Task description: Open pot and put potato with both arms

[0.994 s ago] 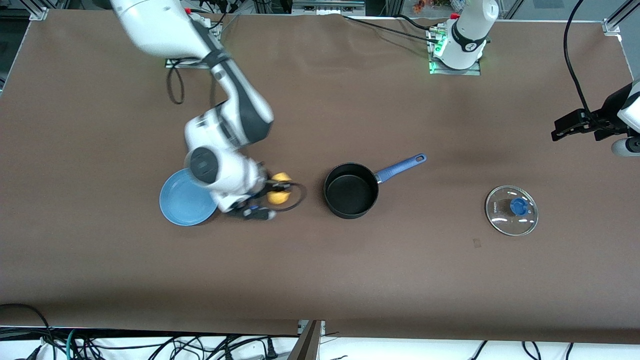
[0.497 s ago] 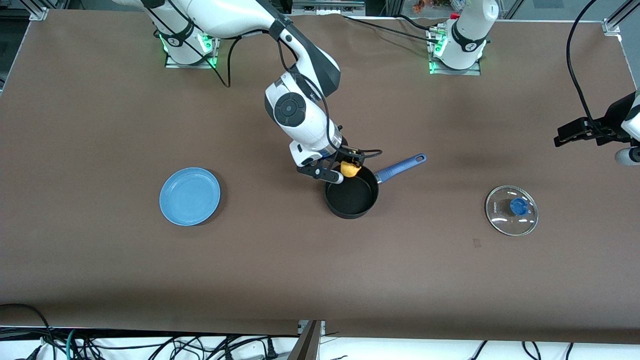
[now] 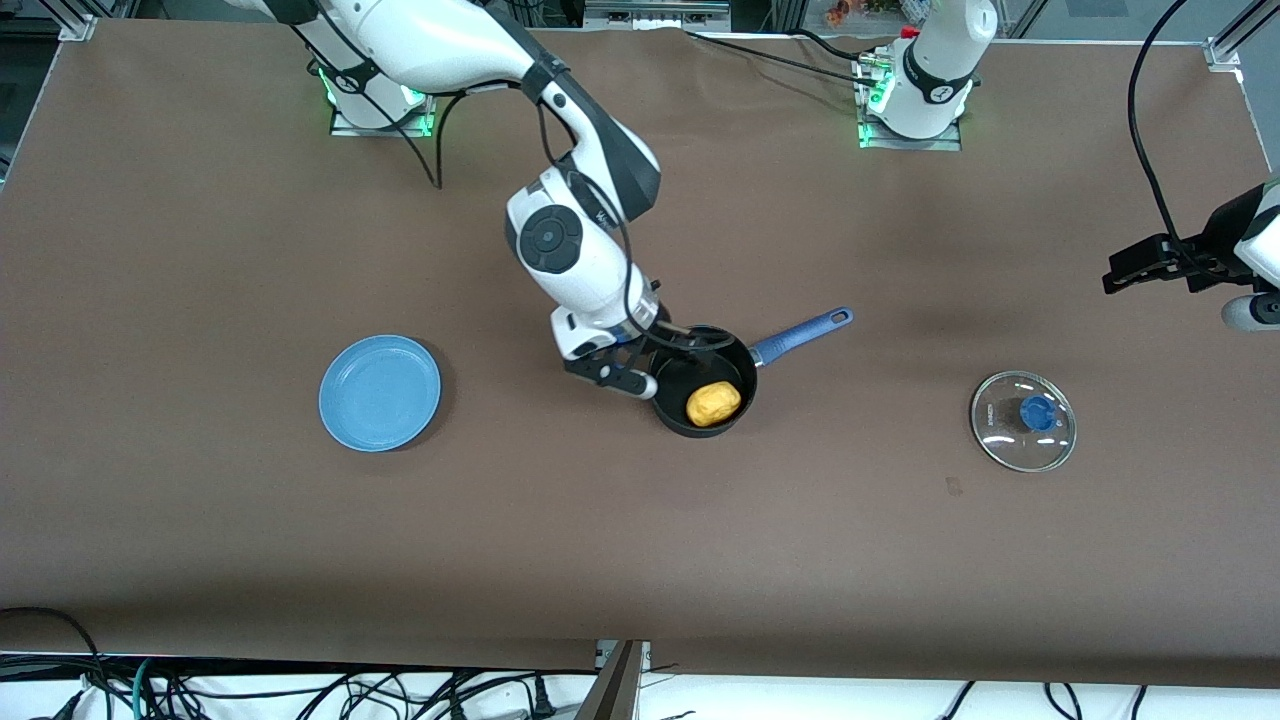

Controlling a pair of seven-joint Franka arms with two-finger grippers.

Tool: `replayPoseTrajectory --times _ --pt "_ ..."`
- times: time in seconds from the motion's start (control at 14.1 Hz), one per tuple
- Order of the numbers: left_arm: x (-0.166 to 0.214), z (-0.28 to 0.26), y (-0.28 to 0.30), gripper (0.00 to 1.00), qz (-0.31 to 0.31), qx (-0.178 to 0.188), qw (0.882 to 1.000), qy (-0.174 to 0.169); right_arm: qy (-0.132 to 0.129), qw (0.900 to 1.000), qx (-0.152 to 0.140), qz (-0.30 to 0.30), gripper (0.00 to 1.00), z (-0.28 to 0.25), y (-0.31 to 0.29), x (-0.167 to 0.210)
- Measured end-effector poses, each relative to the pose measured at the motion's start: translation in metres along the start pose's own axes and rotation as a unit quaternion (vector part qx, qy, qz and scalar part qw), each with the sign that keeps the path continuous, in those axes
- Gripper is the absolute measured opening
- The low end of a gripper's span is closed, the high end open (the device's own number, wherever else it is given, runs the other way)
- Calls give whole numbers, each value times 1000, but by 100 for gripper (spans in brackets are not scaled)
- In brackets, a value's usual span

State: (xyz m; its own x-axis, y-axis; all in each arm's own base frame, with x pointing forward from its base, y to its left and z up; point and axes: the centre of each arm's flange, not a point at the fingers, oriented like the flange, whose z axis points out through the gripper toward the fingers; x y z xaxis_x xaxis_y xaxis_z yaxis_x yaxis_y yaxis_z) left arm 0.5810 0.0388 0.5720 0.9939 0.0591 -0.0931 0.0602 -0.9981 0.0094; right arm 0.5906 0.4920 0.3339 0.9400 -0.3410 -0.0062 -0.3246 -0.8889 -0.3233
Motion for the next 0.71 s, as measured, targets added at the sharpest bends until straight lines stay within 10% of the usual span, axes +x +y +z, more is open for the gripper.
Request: replayPoseTrajectory --times 0.36,0.71 --pt "0 -1 0 100 0 0 1000 1 -32 989 -105 -97 100 -132 66 68" --pt "0 -1 2 100 2 3 1000 1 -62 984 -104 -127 100 -291 188 87"
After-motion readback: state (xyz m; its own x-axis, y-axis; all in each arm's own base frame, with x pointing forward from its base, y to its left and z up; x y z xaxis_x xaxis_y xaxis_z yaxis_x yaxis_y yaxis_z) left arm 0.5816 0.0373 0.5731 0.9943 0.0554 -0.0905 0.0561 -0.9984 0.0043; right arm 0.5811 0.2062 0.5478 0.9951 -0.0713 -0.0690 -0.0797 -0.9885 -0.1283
